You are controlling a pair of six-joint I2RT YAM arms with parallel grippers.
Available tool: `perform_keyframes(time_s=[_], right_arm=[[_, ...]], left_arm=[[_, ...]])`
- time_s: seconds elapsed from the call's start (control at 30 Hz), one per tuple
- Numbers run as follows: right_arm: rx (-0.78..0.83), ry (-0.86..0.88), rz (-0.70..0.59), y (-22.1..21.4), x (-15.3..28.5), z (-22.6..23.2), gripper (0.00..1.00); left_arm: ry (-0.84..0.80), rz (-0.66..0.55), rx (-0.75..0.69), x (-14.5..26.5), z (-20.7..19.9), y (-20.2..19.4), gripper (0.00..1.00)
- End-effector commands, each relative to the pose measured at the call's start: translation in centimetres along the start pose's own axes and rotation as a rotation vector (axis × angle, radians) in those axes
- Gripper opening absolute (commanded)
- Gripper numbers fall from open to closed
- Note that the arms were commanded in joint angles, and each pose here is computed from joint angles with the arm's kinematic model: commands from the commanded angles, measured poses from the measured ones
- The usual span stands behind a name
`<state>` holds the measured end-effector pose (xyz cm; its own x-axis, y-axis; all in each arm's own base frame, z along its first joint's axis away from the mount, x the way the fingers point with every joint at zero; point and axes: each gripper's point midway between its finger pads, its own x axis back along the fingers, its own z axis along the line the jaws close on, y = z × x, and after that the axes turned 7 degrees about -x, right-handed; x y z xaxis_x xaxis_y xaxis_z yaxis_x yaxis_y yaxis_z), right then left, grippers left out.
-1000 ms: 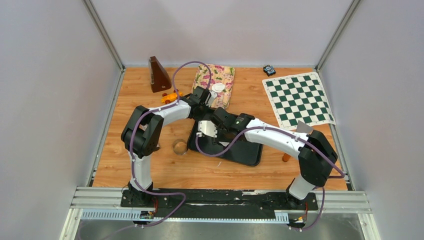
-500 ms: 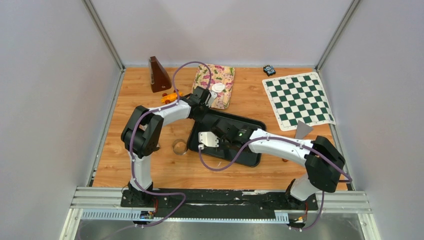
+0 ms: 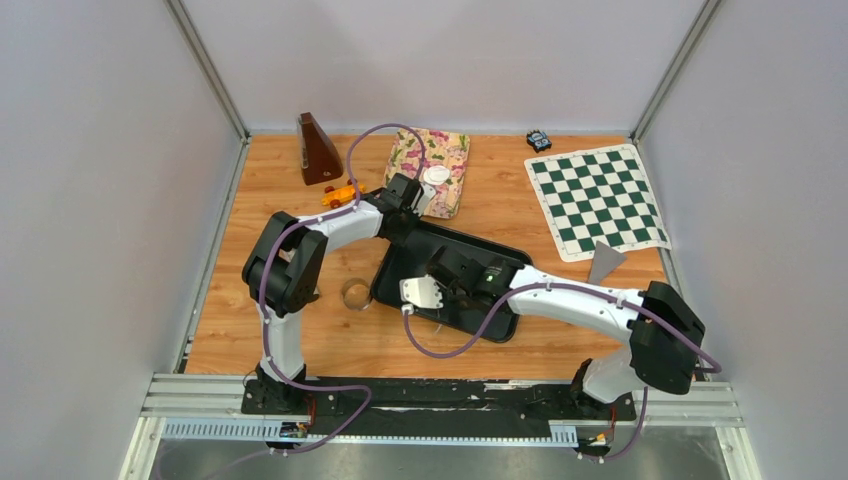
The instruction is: Roll out the dumpling wrappers from the dough
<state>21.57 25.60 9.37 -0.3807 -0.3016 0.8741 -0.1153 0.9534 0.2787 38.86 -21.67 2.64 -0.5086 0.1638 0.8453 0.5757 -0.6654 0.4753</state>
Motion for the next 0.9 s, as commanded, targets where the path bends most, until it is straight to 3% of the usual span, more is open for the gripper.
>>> perform_keyframes(time_s=[0.0, 0.23, 0.53, 0.87], right_arm=[[0.022, 0.353, 0.097, -3.7, -0.1, 8.6, 0.0], [0.041, 0.296, 0.086, -3.8, 0.8, 7.3, 0.0], [0.023, 0.02, -0.094, 0.8, 5.7, -1.8, 0.0], [0.123, -0.027, -0.099, 2.4, 1.5, -3.7, 0.0]], left_arm=[[-0.01, 0.019, -0.05, 1.4, -0.2, -0.6, 0.0], [-0.009, 0.019, -0.051, 1.3, -0.2, -0.6, 0.0], [-0.01, 0.017, -0.051, 1.4, -0.2, -0.5, 0.0], [-0.011, 0.015, -0.054, 1.4, -0.2, -0.4, 0.0]])
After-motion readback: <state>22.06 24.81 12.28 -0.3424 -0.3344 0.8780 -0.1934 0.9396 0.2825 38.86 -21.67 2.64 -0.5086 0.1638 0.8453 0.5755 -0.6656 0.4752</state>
